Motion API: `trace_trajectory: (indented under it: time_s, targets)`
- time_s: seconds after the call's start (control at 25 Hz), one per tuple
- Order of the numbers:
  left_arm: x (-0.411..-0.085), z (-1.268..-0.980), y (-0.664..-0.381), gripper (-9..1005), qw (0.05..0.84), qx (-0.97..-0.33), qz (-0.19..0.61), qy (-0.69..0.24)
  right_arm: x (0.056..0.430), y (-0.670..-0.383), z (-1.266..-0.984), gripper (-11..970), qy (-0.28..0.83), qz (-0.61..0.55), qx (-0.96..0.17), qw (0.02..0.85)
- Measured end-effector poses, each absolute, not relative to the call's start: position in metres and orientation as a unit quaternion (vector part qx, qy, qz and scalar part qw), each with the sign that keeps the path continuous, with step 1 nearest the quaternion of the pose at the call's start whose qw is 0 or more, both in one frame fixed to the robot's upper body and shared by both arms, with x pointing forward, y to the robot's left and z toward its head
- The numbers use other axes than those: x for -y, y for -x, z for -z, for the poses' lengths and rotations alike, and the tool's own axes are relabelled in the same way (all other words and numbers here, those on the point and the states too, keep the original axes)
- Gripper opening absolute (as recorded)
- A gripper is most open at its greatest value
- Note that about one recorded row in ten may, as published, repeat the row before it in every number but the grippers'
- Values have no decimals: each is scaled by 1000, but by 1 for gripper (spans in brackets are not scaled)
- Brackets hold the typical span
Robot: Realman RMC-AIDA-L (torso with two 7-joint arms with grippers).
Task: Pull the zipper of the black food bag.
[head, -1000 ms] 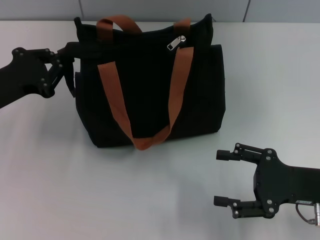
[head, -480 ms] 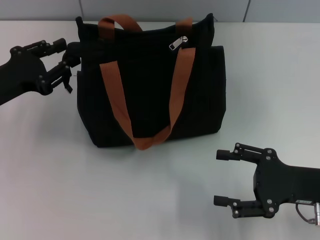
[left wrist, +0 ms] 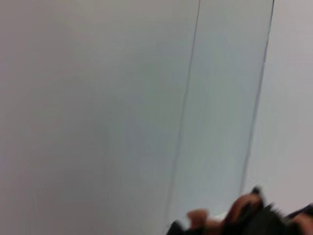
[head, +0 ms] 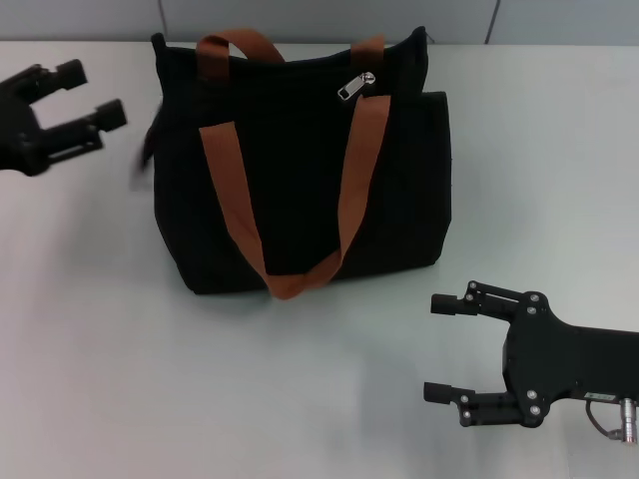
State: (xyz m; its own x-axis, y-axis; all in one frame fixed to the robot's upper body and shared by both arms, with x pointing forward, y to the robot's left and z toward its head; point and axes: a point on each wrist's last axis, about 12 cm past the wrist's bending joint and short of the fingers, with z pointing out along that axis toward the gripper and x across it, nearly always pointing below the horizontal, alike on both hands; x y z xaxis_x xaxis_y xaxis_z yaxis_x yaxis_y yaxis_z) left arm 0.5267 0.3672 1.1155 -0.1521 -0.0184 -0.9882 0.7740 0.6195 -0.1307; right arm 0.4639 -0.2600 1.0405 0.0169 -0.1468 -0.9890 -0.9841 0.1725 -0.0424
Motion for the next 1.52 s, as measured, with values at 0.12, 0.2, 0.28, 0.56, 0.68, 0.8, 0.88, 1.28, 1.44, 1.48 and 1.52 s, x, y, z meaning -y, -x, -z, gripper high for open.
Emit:
trace_trajectory:
  time_s: [0.12, 0.2, 0.28, 0.56, 0.68, 0.8, 0.88, 1.28, 1.44, 1.48, 1.52]
  targets:
    - [-372, -1125, -521, 766, 577, -671, 377, -275, 259, -464, -1041, 826, 497, -409, -569, 512]
    - [-371, -1128, -519, 790, 572, -665, 391, -277, 258, -465, -1041, 826, 496, -410, -568, 513]
    - [-368, -1130, -514, 815, 566, -654, 411, -289, 257, -465, -1041, 826, 496, -411, -567, 514]
    - [-331, -1101, -478, 818, 507, -610, 464, -394, 255, -465, -1041, 826, 495, -412, -566, 514]
    - [-320, -1086, -466, 816, 493, -609, 464, -413, 255, -465, -1041, 826, 494, -413, -567, 514]
    - [-317, -1082, -463, 815, 490, -611, 464, -415, 255, -465, -1040, 827, 495, -412, -568, 512]
    - [-308, -1066, -457, 815, 477, -623, 454, -422, 255, -466, -1039, 827, 497, -407, -573, 509]
    - [-296, -1050, -452, 814, 453, -630, 443, -449, 251, -468, -1035, 826, 501, -404, -580, 499]
    - [-295, -1049, -451, 814, 452, -629, 444, -451, 251, -468, -1035, 827, 502, -404, -579, 499]
    - [-295, -1049, -451, 814, 452, -629, 444, -451, 251, -468, -1035, 827, 502, -405, -579, 499]
    - [-295, -1049, -451, 814, 452, -628, 444, -452, 251, -468, -1035, 827, 502, -405, -579, 499]
